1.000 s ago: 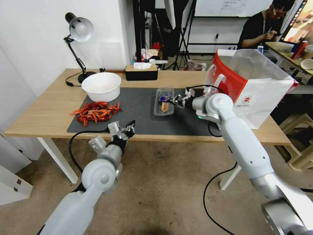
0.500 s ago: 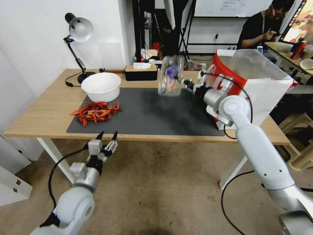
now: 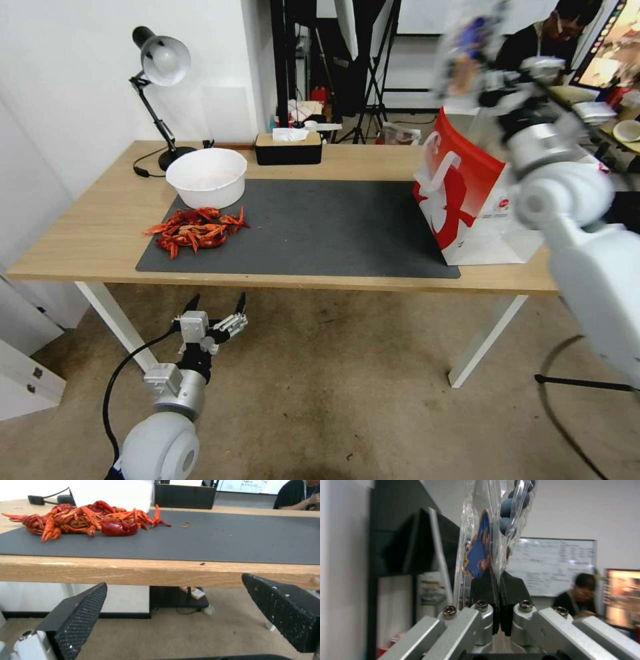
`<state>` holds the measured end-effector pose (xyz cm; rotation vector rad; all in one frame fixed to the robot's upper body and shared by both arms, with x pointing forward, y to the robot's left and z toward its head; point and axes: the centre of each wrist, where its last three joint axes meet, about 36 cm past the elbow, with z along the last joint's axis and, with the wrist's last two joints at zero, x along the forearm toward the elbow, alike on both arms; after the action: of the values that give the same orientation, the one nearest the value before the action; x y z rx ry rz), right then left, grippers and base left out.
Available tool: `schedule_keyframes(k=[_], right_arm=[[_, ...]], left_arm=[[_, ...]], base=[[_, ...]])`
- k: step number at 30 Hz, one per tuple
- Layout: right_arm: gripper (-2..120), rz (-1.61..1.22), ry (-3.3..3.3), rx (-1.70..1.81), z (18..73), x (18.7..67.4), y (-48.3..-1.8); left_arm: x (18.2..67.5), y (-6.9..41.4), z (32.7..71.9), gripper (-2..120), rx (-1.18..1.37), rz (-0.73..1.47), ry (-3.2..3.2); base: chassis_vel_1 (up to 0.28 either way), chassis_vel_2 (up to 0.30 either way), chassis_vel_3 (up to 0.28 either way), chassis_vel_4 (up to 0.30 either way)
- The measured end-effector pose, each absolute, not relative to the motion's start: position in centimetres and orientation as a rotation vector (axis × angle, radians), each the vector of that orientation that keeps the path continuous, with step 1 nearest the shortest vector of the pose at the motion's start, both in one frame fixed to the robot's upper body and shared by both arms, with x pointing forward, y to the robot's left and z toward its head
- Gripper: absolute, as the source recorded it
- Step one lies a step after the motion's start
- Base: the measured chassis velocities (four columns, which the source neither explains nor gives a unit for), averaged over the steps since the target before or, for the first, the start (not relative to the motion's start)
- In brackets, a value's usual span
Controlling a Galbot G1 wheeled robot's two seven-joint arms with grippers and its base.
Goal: Close the takeout container lid, then place the container into the takeout bag.
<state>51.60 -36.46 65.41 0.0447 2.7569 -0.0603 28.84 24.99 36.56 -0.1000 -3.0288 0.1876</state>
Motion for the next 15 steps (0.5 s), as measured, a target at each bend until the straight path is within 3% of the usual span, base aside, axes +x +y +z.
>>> schedule_keyframes(k=[6,13,15], right_arm=[[4,0.067,2.846,0.102,65.4,50.3,-37.3],[34,0.232,2.924,0.137,65.0,50.0,-37.3],[37,0.238,2.926,0.143,64.8,50.0,-37.3]], left_arm=[[28.8,24.7,36.4,100,-0.108,0.21,-3.019],[28.9,24.2,36.4,100,-0.103,0.227,-3.01],[28.9,24.1,36.3,100,-0.102,0.227,-3.009]], base=[[0.0,0.0,0.0,0.0],[0.0,0.0,0.0,0.0],[0.0,0.0,0.0,0.0]])
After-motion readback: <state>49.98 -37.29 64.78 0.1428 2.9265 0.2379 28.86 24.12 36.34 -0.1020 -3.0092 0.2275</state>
